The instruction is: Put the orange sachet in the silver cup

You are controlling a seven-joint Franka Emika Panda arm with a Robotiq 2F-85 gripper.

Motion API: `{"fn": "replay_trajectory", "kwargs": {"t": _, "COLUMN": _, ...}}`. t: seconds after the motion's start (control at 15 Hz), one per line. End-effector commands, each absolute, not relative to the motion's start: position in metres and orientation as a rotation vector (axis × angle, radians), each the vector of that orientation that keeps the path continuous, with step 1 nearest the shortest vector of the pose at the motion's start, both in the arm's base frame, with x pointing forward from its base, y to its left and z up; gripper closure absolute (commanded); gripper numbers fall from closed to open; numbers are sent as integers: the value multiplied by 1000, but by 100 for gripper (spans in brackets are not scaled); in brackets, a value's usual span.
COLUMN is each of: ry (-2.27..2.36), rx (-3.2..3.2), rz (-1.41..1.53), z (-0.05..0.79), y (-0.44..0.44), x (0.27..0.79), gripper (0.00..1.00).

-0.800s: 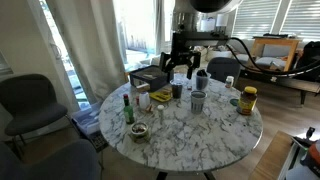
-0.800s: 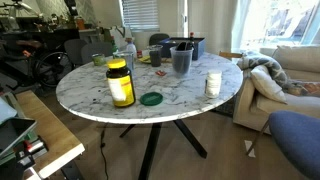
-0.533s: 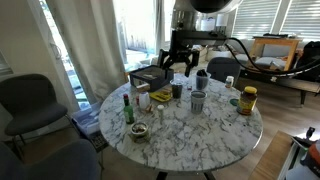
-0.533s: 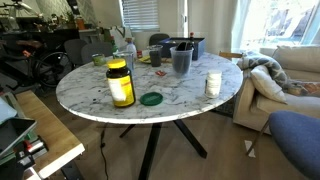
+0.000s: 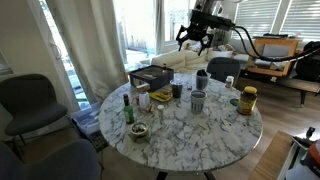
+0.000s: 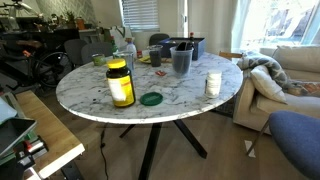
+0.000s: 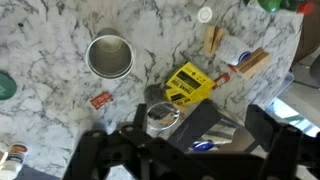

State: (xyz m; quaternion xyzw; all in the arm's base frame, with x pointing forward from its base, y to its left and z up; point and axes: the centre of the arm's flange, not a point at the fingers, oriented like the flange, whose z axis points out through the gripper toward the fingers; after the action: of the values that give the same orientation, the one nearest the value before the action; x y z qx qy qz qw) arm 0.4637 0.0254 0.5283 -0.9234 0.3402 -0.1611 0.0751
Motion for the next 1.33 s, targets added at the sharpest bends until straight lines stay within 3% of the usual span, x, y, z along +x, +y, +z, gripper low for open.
{"fn": "replay_trajectory", "kwargs": {"t": 0.0, "ry": 1299, "rx": -2645, "rz": -513, "z": 530, "y": -49, "x": 464, "gripper": 0}}
{"fn": "replay_trajectory", "kwargs": {"t": 0.2, "ry": 1513, "rx": -2500, "rz": -491, "z": 513, "y": -99, "x": 457, "gripper": 0}}
{"fn": "replay_trajectory", "kwargs": {"t": 0.6, "ry": 1423, "rx": -2574, "rz": -498, "z": 525, "y": -80, "x": 461, "gripper": 0}}
{"fn": "replay_trajectory", "kwargs": {"t": 1.27, "ry": 2092, "rx": -2155, "rz": -177, "z": 437, "y": -202, "x": 567, "gripper": 0}}
